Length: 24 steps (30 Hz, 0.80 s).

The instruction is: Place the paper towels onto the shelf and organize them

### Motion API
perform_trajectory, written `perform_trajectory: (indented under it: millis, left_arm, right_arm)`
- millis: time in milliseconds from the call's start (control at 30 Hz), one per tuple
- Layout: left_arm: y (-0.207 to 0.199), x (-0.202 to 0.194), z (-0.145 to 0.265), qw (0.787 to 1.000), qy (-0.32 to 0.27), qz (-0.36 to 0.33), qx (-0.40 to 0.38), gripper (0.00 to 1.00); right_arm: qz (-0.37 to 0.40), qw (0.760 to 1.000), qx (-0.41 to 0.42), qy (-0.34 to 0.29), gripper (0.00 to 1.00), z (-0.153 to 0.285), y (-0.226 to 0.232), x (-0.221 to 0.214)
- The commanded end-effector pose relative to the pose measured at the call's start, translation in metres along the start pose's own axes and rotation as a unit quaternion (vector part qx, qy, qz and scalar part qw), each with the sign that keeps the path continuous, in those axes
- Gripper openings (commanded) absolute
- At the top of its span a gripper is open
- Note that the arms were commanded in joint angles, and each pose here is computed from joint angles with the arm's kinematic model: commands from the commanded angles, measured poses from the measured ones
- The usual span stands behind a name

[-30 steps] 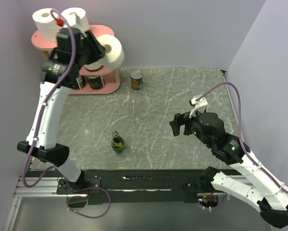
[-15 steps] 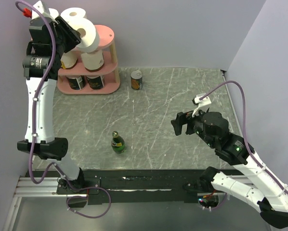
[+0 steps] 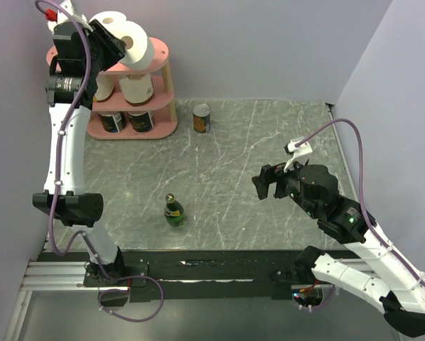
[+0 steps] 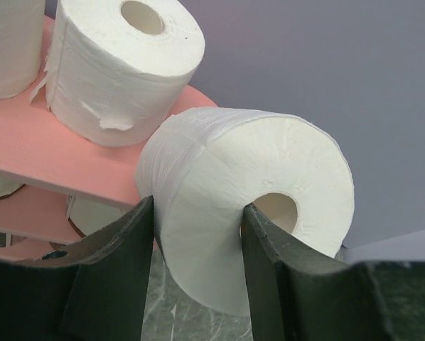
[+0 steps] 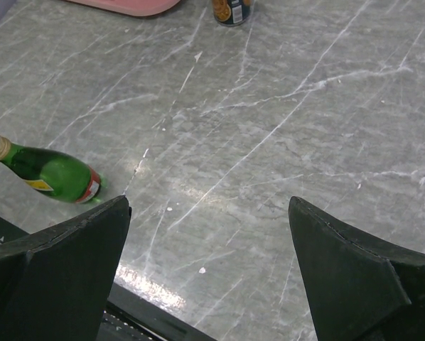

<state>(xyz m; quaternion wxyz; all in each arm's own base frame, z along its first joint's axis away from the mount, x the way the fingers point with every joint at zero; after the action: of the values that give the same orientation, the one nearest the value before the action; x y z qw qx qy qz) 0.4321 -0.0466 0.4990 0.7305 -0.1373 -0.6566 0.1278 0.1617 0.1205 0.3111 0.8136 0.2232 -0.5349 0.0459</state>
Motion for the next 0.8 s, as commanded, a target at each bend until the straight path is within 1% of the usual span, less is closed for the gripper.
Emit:
perform_trajectory:
  millis: [0, 167, 767]
  left_arm:
    - [-0.018, 0.045, 0.004, 0.994, -0.093, 0.016, -0.053, 0.35]
    - [-0.02, 0.049, -0.004, 0.992, -0.108, 0.021, -0.061, 0.37]
    - [-0.012, 0.034, -0.035, 0.994, -0.098, 0.017, -0.051, 0.41]
  right_arm:
    - [-0.01, 1.0, 0.006, -0.028, 1.0, 0.008, 0.003, 0.016]
    - [-0.008, 1.0, 0.001, -0.028, 1.0, 0.007, 0.002, 0.015]
    - [-0.005, 0.999, -0.006, -0.032, 1.0, 0.007, 0.0, 0.017]
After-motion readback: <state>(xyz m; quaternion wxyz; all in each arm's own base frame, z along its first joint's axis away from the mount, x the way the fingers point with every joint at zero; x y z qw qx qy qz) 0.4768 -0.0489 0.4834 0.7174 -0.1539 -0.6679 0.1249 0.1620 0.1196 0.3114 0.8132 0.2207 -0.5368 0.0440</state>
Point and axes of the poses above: each gripper's point midway between its finger pads, its own z axis back along the fingers, its own y axis along the line the jaws close on, x = y × z, the point moved 6 cm from there along z, back along the fingers, and after that the axes turned 11 degrees about -z, right-handed, at the moved point
